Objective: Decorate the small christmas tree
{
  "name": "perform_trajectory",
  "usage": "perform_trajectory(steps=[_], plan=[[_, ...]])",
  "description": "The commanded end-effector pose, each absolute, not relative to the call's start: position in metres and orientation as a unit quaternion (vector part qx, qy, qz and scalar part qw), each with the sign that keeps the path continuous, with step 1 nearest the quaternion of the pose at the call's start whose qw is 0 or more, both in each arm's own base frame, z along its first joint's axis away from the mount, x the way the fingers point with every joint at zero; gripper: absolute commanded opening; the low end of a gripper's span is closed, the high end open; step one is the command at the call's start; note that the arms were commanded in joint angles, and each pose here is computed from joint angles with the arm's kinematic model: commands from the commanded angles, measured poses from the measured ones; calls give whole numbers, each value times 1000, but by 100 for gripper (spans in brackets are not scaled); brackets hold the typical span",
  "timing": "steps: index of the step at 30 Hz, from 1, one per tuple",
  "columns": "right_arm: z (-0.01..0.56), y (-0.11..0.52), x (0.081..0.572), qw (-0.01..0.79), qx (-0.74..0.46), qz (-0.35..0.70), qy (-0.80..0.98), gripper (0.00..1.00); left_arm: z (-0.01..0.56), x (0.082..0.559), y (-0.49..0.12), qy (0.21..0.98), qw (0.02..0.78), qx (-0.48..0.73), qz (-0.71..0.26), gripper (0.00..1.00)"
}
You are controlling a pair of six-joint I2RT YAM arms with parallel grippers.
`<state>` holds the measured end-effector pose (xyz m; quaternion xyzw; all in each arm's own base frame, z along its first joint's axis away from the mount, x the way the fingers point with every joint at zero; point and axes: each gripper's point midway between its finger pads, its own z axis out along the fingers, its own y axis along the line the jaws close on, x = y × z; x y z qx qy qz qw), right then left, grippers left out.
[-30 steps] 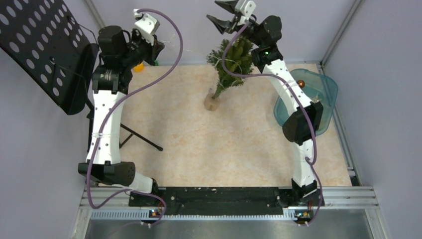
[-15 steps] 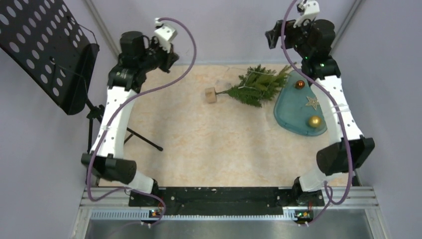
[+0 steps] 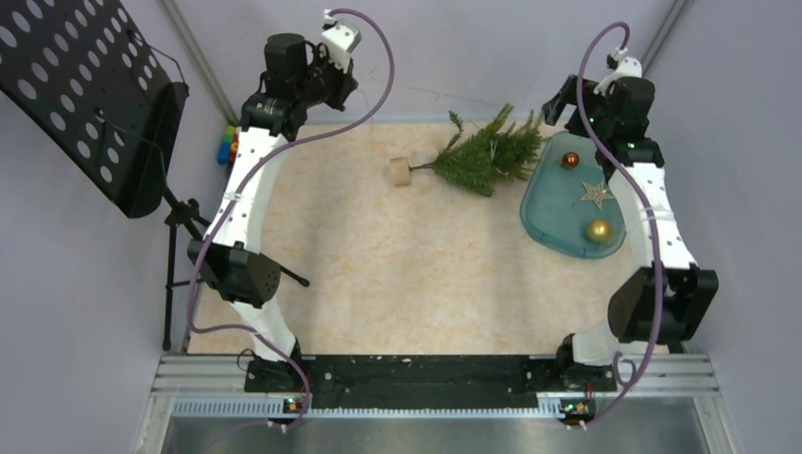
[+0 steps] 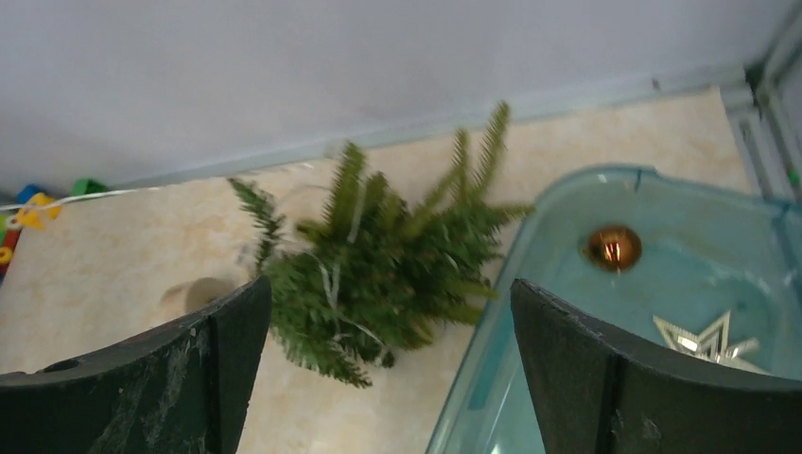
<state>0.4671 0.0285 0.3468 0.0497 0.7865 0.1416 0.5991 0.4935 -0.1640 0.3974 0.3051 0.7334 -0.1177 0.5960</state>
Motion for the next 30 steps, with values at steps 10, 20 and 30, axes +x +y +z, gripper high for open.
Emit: perform_trajectory(steps=[10, 20, 30], plan=[[239, 15, 596, 514, 221, 218, 800, 81, 413, 501, -169, 709, 623, 310, -118, 0], [209, 22, 655, 512, 271, 201, 790, 79, 406, 500, -176, 714, 611, 314, -133, 0], [184, -16, 659, 527, 311, 91, 785, 77, 405, 496, -177, 714, 608, 319, -135, 0]])
